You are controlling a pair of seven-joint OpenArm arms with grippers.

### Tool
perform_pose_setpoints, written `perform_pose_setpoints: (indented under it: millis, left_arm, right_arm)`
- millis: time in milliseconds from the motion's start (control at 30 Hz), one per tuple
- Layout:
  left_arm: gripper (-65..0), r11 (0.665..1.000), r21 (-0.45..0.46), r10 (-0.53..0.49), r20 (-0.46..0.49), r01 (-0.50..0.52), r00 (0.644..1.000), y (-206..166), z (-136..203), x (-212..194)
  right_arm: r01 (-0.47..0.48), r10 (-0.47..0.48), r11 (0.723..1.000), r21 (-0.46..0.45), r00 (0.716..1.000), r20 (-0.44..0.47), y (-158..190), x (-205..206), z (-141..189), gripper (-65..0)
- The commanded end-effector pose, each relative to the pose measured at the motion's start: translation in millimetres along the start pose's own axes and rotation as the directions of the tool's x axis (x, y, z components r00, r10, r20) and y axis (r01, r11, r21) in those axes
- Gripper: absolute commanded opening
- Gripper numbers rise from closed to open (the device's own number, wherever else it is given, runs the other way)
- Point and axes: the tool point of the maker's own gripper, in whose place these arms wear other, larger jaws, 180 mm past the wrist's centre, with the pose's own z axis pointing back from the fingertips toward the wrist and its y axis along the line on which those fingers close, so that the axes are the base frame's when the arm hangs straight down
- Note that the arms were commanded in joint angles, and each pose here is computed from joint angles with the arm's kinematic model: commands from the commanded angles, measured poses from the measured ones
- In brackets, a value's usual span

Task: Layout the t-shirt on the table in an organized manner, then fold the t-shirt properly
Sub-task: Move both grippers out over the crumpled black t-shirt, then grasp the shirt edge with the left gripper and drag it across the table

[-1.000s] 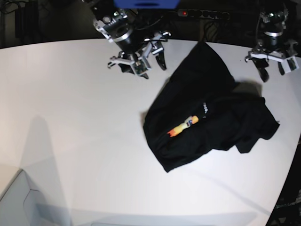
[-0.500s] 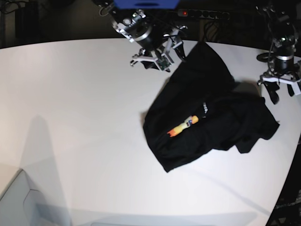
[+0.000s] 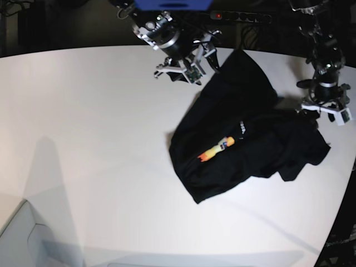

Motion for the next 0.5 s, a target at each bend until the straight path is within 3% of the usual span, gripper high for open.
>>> perform_pose_setpoints:
  millis: [0,267,467]
  left_arm:
    - [-25.1,0.999,-0.027,-0.02,0.062,0.022,0.998,-7,-2,21]
    - [-25.1,0.996,-0.088,-0.027,0.065,0.033,0.998,-34,-9,22]
    - [-28.7,0.993,-0.113,-0.033,-0.024,0.03,0.999,-42,-16,-12]
  right_arm:
    - [0.011,-0.011,1.0,0.001,0.999,0.048,6,14,-1,-30.2]
    - [0.01,-0.01,1.0,-0.001,0.999,0.051,5,16,-2,-30.2]
    - [0.006,-0.006,1.0,-0.003,0.999,0.054,4,18,-3,-30.2]
